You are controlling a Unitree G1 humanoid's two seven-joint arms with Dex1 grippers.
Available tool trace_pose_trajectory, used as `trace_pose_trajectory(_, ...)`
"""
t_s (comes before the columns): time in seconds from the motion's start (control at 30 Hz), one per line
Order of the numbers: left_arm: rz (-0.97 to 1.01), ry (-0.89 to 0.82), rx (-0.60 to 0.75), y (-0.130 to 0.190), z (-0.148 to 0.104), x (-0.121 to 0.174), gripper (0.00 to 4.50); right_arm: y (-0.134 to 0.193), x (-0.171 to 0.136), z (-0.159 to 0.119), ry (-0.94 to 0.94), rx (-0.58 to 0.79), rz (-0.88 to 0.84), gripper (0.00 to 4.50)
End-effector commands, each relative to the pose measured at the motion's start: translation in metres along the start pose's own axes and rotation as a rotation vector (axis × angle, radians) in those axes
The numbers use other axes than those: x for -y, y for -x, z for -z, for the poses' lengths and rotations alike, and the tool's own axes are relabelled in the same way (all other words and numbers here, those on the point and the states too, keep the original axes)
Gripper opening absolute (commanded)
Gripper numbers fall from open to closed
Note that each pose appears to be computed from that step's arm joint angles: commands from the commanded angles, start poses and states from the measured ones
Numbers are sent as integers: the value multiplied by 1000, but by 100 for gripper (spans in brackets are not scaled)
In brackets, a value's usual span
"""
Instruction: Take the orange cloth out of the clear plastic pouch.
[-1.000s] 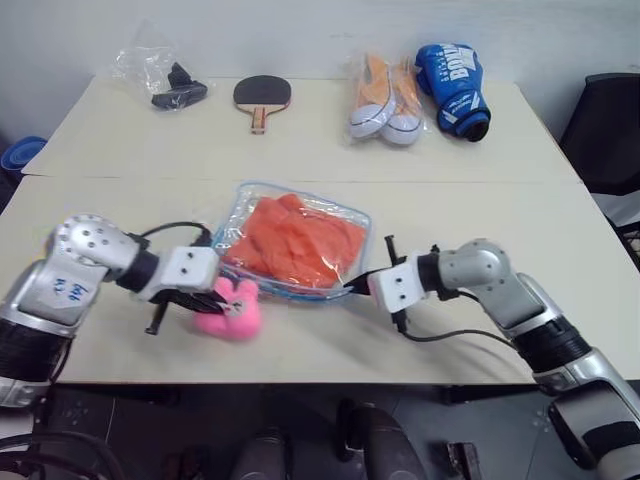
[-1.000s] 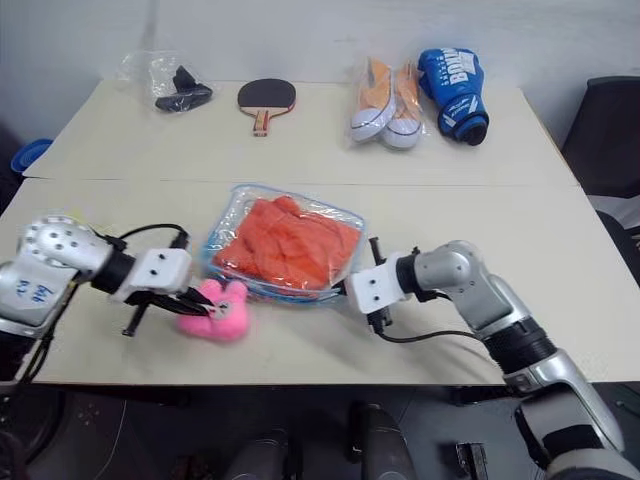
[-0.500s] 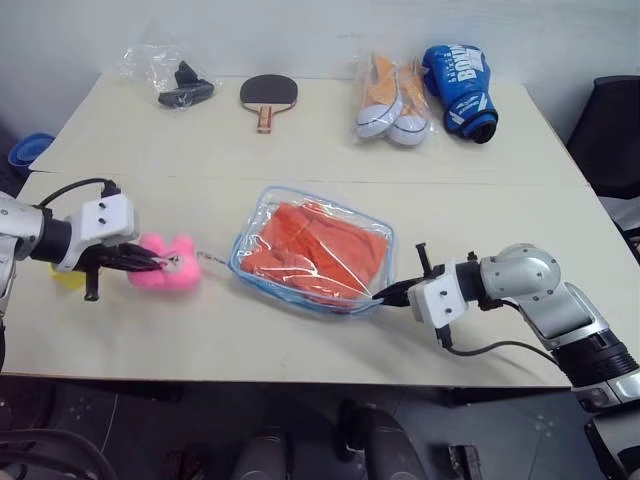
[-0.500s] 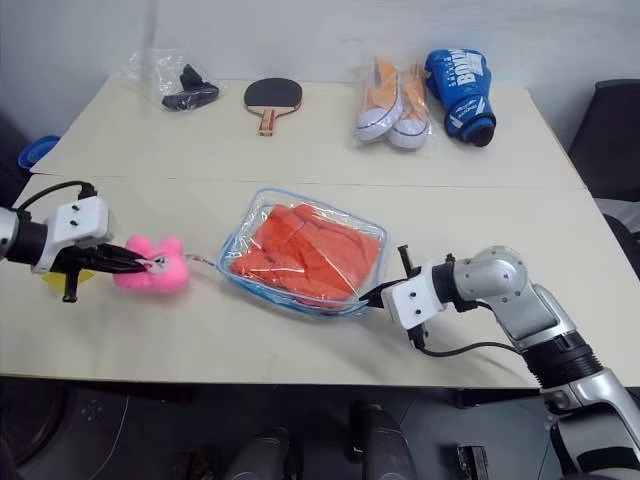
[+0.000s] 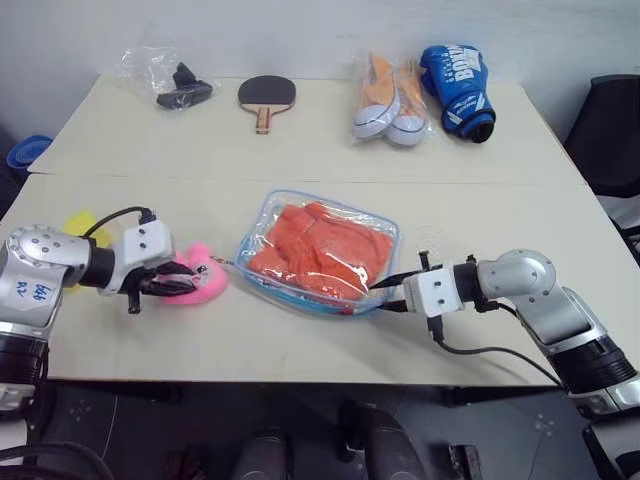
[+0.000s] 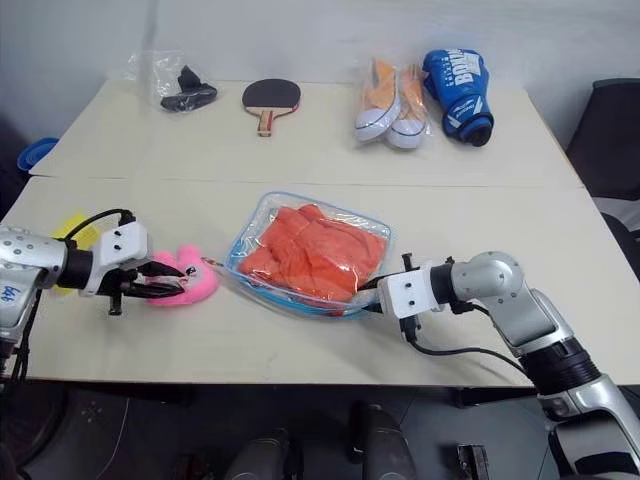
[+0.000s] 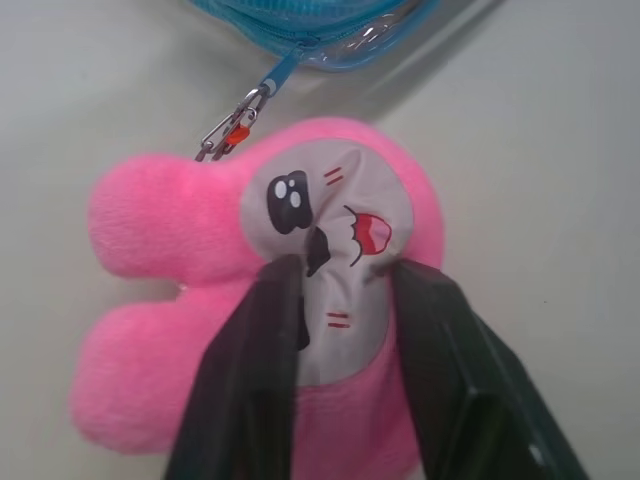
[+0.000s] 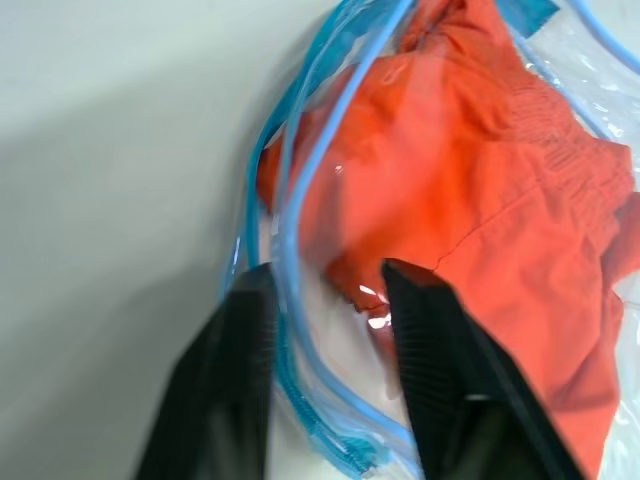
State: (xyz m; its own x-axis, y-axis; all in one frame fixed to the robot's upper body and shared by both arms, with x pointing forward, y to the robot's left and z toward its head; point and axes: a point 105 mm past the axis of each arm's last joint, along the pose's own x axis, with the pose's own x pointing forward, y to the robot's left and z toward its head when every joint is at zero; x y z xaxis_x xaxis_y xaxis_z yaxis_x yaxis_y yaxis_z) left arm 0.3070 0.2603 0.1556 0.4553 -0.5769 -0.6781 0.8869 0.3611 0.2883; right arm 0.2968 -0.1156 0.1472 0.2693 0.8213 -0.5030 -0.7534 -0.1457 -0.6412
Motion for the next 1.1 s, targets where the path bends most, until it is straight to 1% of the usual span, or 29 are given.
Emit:
trace_pose_trajectory(0.03,-39,32,6,7,8,1,301,12,6,-11,-32,21,68,312)
trace_pose_trajectory(0.1,-92,40,9,13,12,-3,370,16,5,-13,-71,27,106,389)
trace_pose_trajectory(0.13,-105,53,27,18,13,-3,398,18,4,-15,-92,29,131,417)
trace_pose_trajectory(0.17,-98,69,50,24,13,-1,434,21,3,-16,-121,30,148,450)
trace_pose_trajectory(0.2,-90,79,66,28,12,1,446,22,1,-16,-141,29,158,450)
trace_pose_trajectory(0.27,-42,149,139,43,9,9,446,28,-4,-20,-219,53,180,450)
trace_pose_trajectory(0.33,-49,201,202,52,3,8,446,33,-6,-25,-269,71,214,450)
trace_pose_trajectory(0.4,-39,228,221,55,-1,9,446,36,-6,-26,-291,69,241,450)
trace_pose_trajectory(0.53,50,207,221,65,-12,20,446,41,-4,-28,-316,56,286,450)
trace_pose_trajectory(0.57,49,190,239,67,-21,16,446,42,-3,-28,-319,52,291,450)
trace_pose_trajectory(0.63,76,124,267,73,-43,12,446,43,-3,-28,-320,45,297,450)
trace_pose_trajectory(0.7,58,5,299,72,-71,4,446,44,-4,-29,-322,43,300,450)
trace_pose_trajectory(0.77,8,-154,315,58,-105,-8,446,44,-5,-31,-327,43,304,450)
trace_pose_trajectory(0.8,-8,-258,291,45,-116,-10,446,43,-5,-31,-329,43,306,450)
trace_pose_trajectory(0.83,-4,-340,270,34,-123,-9,446,43,-5,-31,-330,43,308,450)
trace_pose_trajectory(0.9,17,-511,215,10,-126,-3,446,41,-5,-32,-332,44,312,450)
trace_pose_trajectory(1.0,47,-706,145,-16,-117,3,446,40,-6,-34,-334,44,319,450)
trace_pose_trajectory(1.1,53,-802,133,-33,-110,3,446,40,-7,-34,-336,38,330,450)
